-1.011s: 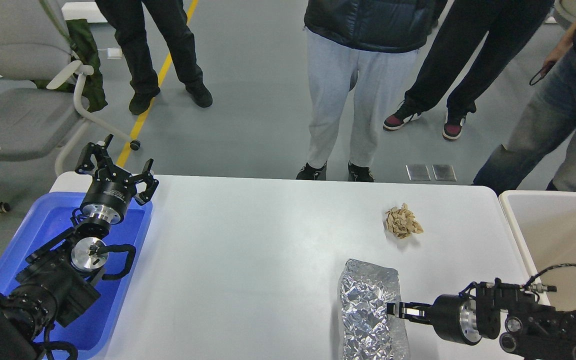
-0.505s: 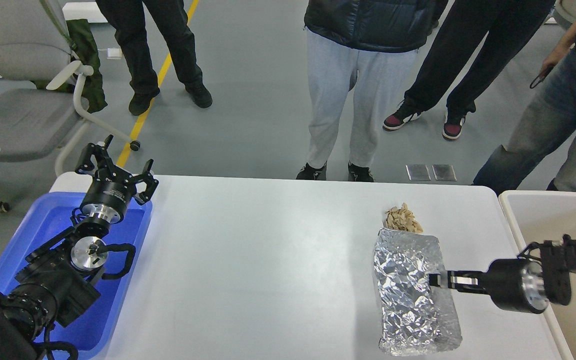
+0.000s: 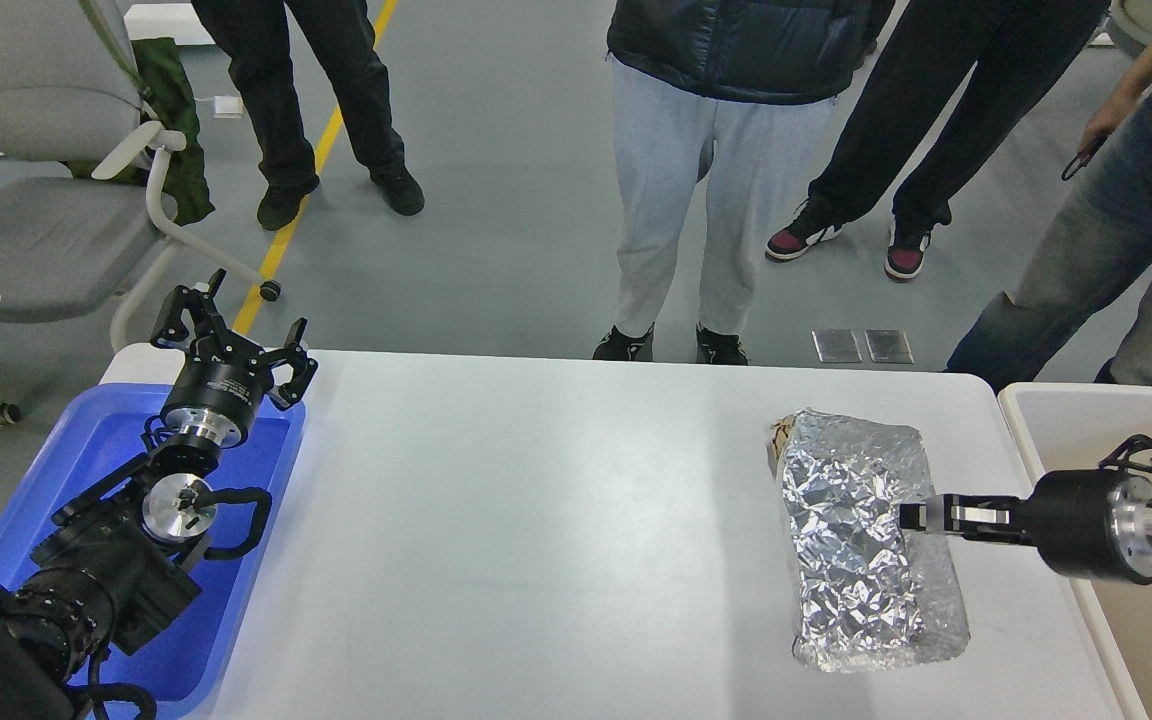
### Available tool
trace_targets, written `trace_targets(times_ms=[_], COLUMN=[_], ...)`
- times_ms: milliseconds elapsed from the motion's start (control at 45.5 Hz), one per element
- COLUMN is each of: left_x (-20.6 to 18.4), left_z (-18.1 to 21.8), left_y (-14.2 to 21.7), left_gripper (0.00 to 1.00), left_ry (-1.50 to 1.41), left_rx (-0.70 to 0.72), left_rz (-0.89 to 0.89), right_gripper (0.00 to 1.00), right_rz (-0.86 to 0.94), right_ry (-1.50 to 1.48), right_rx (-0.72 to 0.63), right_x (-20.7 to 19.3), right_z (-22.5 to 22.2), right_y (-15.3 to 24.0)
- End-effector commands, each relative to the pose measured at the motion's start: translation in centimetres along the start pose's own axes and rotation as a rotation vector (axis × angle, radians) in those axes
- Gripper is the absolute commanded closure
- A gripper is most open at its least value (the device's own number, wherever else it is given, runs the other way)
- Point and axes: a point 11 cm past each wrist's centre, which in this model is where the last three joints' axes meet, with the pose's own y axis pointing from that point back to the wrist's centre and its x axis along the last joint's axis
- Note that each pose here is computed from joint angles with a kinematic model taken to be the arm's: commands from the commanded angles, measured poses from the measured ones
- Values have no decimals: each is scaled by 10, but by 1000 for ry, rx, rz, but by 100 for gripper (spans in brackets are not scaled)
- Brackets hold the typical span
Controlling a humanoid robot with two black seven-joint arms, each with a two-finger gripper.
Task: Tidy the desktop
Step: 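Drag the foil bag with the right gripper toward the white bin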
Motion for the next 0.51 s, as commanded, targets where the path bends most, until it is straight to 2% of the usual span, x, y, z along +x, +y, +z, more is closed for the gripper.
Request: trace_targets(times_ms=[0, 176, 484], left_x=[0, 0, 0], left_z=[0, 0, 0], left_y=[0, 0, 0], left_gripper=[0, 0, 0], left_ry=[0, 0, -1], left_rx=[0, 0, 0], left_rz=[0, 0, 1], right_gripper=[100, 100, 100], right_rz=[56, 104, 177], right_ry=[17, 42, 6], right_rx=[-74, -204, -407], right_x=[26, 45, 55], right_z=[22, 65, 144], right_y=[14, 24, 50])
